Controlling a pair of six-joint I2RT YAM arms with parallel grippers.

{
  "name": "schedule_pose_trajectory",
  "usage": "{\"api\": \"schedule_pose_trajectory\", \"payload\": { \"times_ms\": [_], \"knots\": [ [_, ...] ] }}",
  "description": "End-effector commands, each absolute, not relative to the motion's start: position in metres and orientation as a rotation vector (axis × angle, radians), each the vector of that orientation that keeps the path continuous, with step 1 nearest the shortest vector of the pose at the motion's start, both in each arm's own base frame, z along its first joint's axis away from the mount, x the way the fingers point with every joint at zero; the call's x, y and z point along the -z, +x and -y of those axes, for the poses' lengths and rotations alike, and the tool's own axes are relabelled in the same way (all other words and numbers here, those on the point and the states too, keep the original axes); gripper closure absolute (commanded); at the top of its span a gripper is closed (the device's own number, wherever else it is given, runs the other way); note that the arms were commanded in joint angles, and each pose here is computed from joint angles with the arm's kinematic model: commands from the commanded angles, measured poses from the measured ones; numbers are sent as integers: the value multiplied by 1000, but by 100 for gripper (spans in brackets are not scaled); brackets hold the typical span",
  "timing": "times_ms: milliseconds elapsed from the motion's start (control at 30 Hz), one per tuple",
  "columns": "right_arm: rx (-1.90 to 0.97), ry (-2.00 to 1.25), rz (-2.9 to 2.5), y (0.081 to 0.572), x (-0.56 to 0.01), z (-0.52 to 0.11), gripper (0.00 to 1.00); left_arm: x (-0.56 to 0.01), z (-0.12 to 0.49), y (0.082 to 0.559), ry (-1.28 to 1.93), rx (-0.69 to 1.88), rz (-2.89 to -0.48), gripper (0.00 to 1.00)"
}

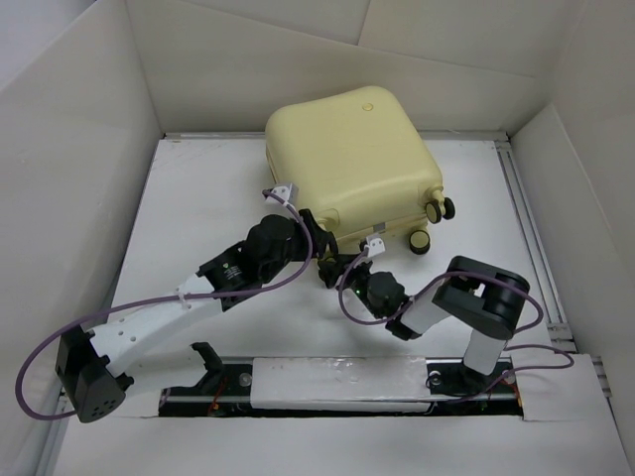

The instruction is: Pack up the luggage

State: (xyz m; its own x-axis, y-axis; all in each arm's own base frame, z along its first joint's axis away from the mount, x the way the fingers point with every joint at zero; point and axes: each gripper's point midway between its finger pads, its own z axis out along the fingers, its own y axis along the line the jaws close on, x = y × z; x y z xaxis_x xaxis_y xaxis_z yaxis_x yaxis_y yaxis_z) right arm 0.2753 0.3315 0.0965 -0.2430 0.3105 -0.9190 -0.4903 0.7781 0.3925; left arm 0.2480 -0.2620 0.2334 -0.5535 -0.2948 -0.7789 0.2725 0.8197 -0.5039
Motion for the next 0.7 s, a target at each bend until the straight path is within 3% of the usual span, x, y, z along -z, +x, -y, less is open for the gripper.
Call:
{"api": "schedule_pose_trajectory", "payload": {
  "times_ms": [0,200,300,367,467,667],
  "knots": [
    [-1033,42,-1177,266,-235,-323,42,-239,259,255,-36,722,-1996,61],
    [-1009,23,-1199,276,-238,-338,42,-238,259,252,-39,736,-2000,61],
    [-1014,27,-1190,277,-236,-340,48,-235,261,251,-32,744,-2003,61],
    [-1012,40,-1173,282,-237,-339,59,-233,262,250,-26,752,-2006,63],
    [-1028,23,-1164,281,-239,-344,64,-226,262,250,-22,739,-2022,66],
    [-1096,58,-1121,282,-251,-352,61,-223,266,253,-31,745,-2024,73]
  ]
}}
